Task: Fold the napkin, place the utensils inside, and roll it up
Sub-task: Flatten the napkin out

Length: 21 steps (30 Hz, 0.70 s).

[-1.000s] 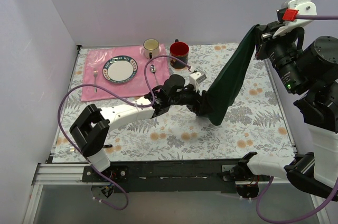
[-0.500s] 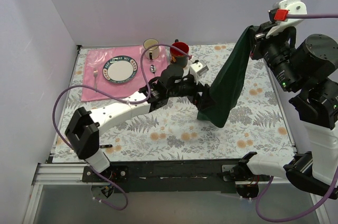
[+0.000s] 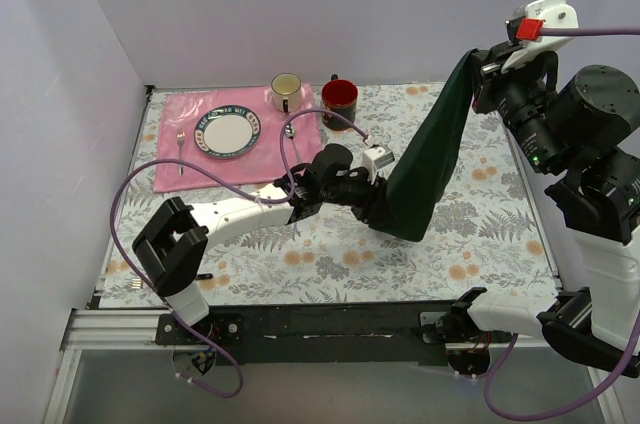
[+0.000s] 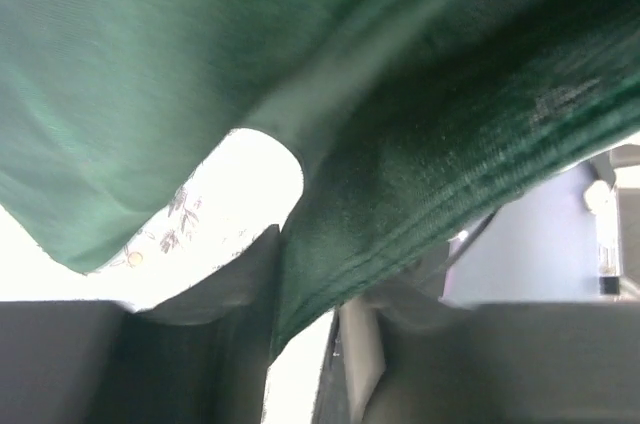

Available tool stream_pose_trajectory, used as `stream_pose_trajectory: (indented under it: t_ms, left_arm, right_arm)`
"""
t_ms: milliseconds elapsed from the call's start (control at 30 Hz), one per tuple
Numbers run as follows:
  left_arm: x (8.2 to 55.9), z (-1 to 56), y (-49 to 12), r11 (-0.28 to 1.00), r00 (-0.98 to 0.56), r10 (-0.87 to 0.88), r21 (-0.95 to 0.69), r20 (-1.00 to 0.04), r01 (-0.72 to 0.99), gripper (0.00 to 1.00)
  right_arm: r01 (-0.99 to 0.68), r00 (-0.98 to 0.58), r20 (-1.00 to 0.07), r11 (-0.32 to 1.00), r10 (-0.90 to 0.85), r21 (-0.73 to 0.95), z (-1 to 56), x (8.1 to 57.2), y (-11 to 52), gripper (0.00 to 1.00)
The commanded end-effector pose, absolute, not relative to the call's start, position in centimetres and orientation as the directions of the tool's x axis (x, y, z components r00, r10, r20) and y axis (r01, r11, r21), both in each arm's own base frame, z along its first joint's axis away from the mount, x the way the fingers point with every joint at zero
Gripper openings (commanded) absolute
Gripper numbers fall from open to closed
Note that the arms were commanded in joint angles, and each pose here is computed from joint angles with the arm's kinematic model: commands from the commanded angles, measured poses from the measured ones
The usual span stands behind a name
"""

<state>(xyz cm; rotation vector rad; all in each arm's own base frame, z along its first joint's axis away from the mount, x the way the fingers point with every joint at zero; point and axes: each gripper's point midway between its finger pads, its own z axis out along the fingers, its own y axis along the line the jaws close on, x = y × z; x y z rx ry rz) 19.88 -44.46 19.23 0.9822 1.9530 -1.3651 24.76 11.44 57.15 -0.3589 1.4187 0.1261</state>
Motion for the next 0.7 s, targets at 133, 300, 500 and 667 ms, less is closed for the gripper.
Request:
stream_pose_trajectory:
  t_ms: [133,300,500,667]
  left_arm:
    - [20.6,23.4,-43.4,0.283,-0.548,0.196,-0.488,-0.813,0.826,0.0]
    - [24.7,28.4,-39.8,0.544,-0.472,0.173,-0.316,-0.864,0.777,0.0]
    - [24.3,41.4,-36.7,0.536,-0.256,0.092,-0.168,-0.962,0.827,0.0]
    - [20.0,49.4,-34.7,0.394,-0.149,-0.029,-0.148,-0.988,0.907,0.0]
  right_arm:
    - [-0.257,0.212,-0.975,0.958,-0.073,-0.127,58.7,24.4,10.4,0.01]
    - [-0.207,0.262,-0.961,0.969,-0.082,-0.139,60.1,23.6,8.8,0.01]
    - [-0.126,0.375,-0.924,0.983,-0.077,-0.133,62.4,20.3,4.8,0.01]
    - [-0.25,0.49,-0.871,0.953,-0.026,-0.169,62.8,15.5,4.1,0.01]
